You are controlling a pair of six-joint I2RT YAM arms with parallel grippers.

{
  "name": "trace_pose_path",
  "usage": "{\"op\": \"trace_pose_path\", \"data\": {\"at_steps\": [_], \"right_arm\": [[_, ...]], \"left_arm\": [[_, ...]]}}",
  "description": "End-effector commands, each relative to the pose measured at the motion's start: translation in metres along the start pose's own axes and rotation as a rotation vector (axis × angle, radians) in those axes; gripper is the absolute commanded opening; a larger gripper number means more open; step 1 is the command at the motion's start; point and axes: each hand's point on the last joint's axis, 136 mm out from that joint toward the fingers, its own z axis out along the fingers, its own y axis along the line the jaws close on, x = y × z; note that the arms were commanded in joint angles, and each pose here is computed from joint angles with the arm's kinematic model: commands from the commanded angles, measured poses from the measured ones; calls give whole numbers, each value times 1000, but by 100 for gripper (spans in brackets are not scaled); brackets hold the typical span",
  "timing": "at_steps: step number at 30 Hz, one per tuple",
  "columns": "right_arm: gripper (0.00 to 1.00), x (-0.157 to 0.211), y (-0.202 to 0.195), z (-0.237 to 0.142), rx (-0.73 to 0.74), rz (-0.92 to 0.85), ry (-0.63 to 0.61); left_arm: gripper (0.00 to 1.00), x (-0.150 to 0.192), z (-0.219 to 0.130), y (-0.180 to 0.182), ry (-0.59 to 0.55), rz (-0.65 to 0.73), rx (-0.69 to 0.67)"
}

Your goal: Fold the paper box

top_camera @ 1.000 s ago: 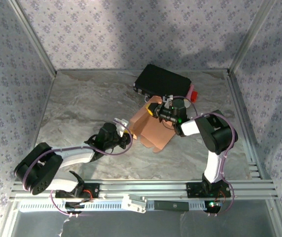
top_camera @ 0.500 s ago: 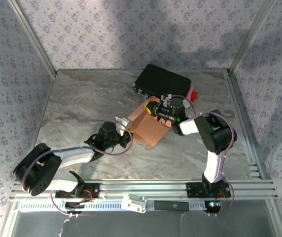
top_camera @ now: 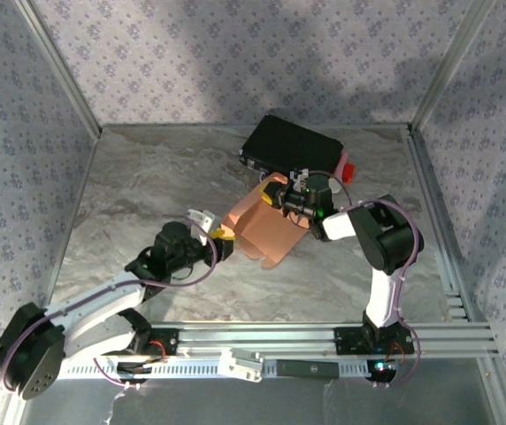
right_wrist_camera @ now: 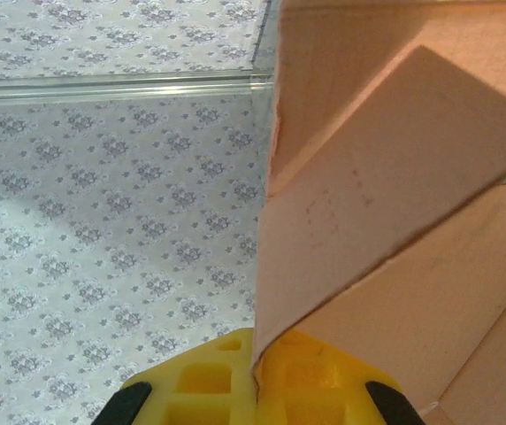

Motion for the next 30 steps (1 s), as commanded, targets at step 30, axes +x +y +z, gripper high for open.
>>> {"op": "trace_pose_path", "data": {"at_steps": [30], "right_arm": [[0,-4,-1,4,-29,-7,52]], "left_arm": [[29,24,66,41,72,93,44]]}}
